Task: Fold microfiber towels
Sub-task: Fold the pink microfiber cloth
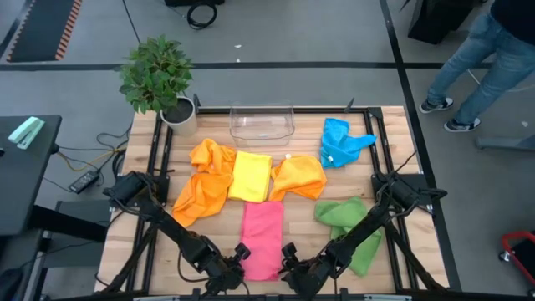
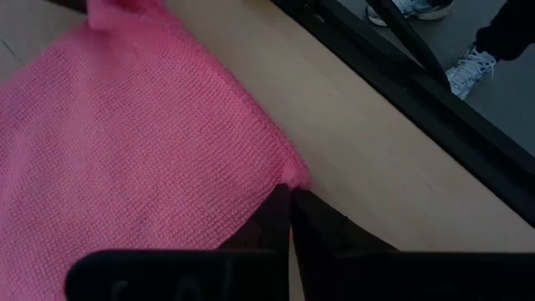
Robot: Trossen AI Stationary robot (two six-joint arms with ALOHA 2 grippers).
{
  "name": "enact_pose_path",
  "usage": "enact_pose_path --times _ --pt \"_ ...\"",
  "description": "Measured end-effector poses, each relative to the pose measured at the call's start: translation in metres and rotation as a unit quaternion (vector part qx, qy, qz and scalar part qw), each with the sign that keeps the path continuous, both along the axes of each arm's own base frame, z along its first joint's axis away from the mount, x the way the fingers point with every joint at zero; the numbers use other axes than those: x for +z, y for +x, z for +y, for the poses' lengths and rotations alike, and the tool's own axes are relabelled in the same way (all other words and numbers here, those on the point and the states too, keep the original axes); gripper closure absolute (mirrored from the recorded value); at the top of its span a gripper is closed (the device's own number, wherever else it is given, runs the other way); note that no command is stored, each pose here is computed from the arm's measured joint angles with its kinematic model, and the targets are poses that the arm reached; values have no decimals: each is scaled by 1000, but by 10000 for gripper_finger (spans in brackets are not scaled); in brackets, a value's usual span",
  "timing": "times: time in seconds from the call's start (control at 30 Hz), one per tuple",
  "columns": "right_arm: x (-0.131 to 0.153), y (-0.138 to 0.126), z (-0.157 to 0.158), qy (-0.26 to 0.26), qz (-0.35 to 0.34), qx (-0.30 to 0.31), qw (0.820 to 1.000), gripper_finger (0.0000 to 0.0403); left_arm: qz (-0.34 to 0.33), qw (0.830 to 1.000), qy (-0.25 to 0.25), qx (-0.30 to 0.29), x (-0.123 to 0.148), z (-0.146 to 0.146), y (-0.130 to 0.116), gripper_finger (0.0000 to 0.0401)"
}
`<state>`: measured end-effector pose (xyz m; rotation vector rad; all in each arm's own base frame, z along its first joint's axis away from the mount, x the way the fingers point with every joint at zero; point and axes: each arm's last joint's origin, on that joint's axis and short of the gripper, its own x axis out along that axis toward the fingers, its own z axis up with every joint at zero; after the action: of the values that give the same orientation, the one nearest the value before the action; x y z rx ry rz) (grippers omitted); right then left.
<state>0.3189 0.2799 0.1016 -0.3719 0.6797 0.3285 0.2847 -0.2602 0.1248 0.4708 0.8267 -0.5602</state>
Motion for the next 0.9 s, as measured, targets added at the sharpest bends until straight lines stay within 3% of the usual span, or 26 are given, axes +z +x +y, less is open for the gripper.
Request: enact_pose_path --times 0.4,0.6,0.9 --pt "11 -2 13 -17 -31 -11 999 239 5 1000 -13 17 0 -1 0 378" --pt "5 -2 8 -5 -11 -15 1000 238 5 1000 -13 17 0 -1 0 395" --pt "-8 3 3 7 3 -5 1000 252 6 1000 -13 17 0 0 0 384"
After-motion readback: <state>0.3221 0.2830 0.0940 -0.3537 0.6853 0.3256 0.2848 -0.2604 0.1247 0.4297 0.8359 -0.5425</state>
